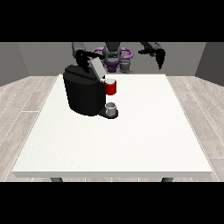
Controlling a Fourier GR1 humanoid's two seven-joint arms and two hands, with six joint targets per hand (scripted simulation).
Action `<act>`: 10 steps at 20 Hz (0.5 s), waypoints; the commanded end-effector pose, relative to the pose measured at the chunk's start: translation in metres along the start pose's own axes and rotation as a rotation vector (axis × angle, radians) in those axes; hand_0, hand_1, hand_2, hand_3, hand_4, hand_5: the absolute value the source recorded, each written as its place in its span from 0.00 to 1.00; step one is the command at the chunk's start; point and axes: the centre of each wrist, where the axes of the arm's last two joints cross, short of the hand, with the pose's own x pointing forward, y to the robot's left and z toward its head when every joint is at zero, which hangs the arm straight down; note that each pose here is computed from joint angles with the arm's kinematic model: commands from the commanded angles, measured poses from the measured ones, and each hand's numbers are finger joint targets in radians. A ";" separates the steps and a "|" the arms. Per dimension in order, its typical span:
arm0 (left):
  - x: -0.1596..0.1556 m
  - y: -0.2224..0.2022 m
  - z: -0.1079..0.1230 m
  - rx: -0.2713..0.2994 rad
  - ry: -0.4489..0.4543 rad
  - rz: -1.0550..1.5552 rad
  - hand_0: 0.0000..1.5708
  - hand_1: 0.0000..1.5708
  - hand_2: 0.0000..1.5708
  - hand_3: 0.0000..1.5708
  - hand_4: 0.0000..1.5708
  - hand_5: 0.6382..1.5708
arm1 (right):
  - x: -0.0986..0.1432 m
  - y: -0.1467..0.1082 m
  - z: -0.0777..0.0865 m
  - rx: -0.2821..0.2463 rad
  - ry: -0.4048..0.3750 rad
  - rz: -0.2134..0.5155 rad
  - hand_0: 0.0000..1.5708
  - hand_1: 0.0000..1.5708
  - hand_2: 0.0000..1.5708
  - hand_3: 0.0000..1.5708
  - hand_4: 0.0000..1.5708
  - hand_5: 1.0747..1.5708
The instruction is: Insert the coffee pod into the coffee machine and close the lid
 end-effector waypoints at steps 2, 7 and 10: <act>0.011 0.034 -0.002 0.019 -0.033 0.010 0.00 0.00 0.00 0.00 0.00 1.00 | 0.008 0.012 -0.011 0.036 -0.018 0.004 0.00 0.00 0.00 0.00 0.03 1.00; 0.007 0.019 0.001 0.007 -0.026 -0.040 0.00 0.00 0.00 0.00 0.00 1.00 | 0.004 0.017 -0.015 0.031 -0.025 0.012 0.00 0.00 0.00 0.00 0.00 1.00; 0.009 0.001 0.000 0.005 -0.070 -0.050 0.00 0.00 0.00 0.00 0.00 1.00 | 0.016 0.001 -0.025 0.020 -0.053 0.027 0.00 0.00 0.00 0.00 0.00 1.00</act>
